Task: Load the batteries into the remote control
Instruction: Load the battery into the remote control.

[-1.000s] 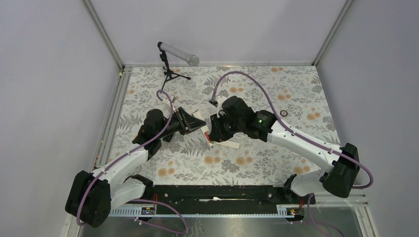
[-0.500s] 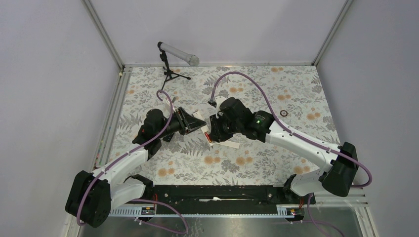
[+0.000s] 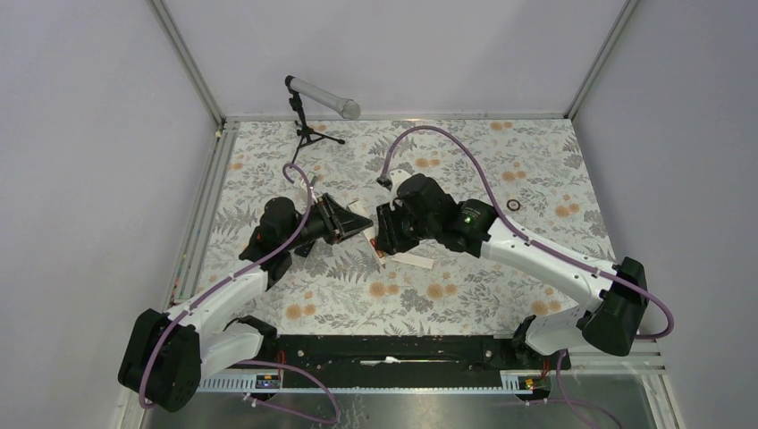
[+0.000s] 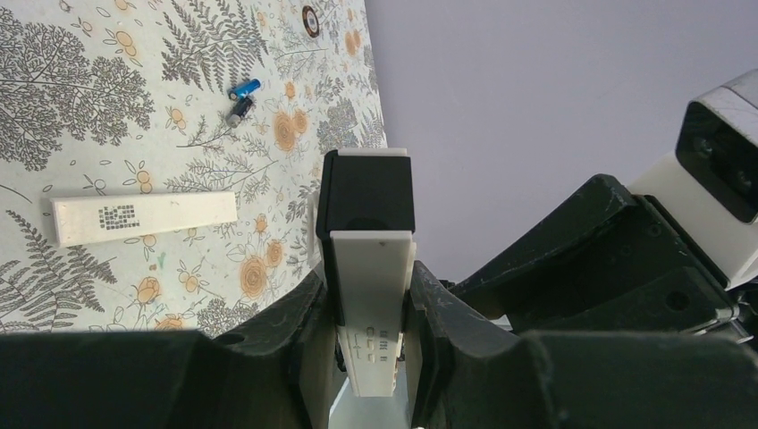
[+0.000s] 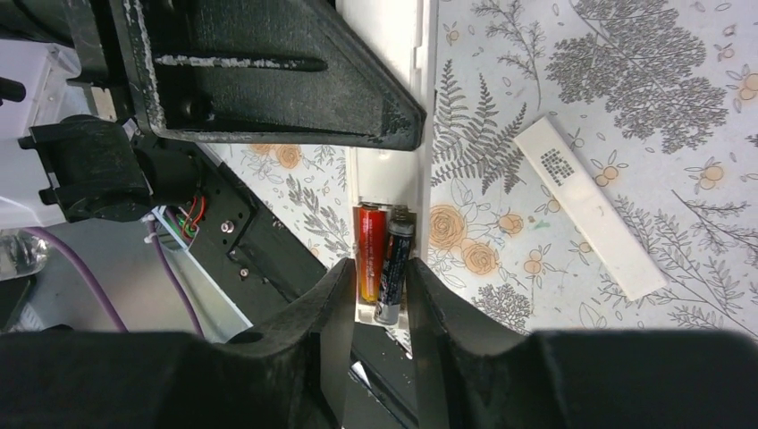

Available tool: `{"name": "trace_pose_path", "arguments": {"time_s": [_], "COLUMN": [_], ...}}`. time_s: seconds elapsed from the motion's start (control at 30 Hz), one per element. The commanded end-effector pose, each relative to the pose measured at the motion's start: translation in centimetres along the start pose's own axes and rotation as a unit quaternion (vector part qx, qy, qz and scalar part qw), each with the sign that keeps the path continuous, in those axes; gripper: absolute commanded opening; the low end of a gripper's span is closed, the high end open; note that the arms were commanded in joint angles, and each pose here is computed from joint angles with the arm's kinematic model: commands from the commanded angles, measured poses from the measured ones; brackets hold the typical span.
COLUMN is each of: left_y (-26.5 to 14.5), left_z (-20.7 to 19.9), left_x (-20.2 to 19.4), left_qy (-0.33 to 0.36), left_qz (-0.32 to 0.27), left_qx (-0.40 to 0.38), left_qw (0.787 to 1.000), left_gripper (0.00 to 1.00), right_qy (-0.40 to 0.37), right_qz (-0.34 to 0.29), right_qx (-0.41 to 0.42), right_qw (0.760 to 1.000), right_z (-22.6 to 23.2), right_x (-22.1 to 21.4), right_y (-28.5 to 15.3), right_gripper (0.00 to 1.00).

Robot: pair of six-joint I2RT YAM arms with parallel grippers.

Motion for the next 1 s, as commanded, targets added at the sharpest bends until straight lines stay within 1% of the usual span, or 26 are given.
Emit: {"name": "trace_pose_path", "arguments": {"time_s": [0.0,0.17,0.23,0.33,0.4,0.47,0.5,0.57,0.7,0.8,0.9,0.97], "left_y": [-0.5,-0.9,-1.1,-1.4,-1.6,-1.8,-1.9,-2.1,-2.5,-3.2,-3.9,-4.1], "left_z": [-2.3,-2.4,-2.4,-2.6,-2.8,-3.2,-3.4,-3.9,-4.8,-5.8,-7.0,-7.4], "left_x": [0.7,1.1,1.2,1.5,1.6,1.8,1.8,1.9,1.9,2.0,2.2,2.2], "left_qy": [0.025,0.020,0.018,0.011,0.002,-0.007,-0.015,-0.031,-0.067,-0.104,-0.126,-0.135], "left_qz": [-0.008,-0.013,-0.015,-0.019,-0.020,-0.023,-0.024,-0.024,-0.023,-0.041,-0.054,-0.056], "left_qx": [-0.055,-0.061,-0.064,-0.072,-0.080,-0.097,-0.104,-0.123,-0.161,-0.196,-0.217,-0.218], "left_qw": [0.998,0.998,0.998,0.997,0.997,0.995,0.994,0.992,0.984,0.974,0.966,0.965], "left_gripper": [0.00,0.00,0.00,0.00,0.00,0.00,0.00,0.00,0.00,0.00,0.00,0.00], "right_qy": [0.003,0.010,0.015,0.032,0.049,0.070,0.081,0.106,0.162,0.189,0.195,0.193], "right_qz": [-0.052,-0.072,-0.079,-0.103,-0.132,-0.170,-0.184,-0.202,-0.240,-0.268,-0.293,-0.304], "right_qx": [-0.008,-0.013,-0.011,-0.003,-0.003,0.016,0.028,0.050,0.110,0.171,0.211,0.223], "right_qw": [0.999,0.997,0.997,0.994,0.990,0.983,0.979,0.972,0.951,0.929,0.912,0.906], "right_z": [0.7,1.0,1.1,1.3,1.2,1.4,1.5,1.5,2.1,2.6,3.0,3.1], "right_x": [2.2,2.9,3.0,3.1,3.1,3.2,3.0,2.5,2.2,2.0,2.0,2.2], "right_y": [-1.3,-2.2,-2.6,-3.5,-4.1,-5.0,-5.3,-5.4,-5.6,-5.9,-6.4,-6.6], "right_gripper": [0.36,0.40,0.44,0.57,0.66,0.75,0.79,0.83,0.87,0.87,0.87,0.87]}}
Point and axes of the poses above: each gripper's point midway between its finger pads, its own y axis out along the fingers, its own z axis along the line the jaws close on, x = y × z, the point moved 9 cm from there along -y, back along the fingers, and after that the axes turned 1 degree about -y, right-handed, at the moved point
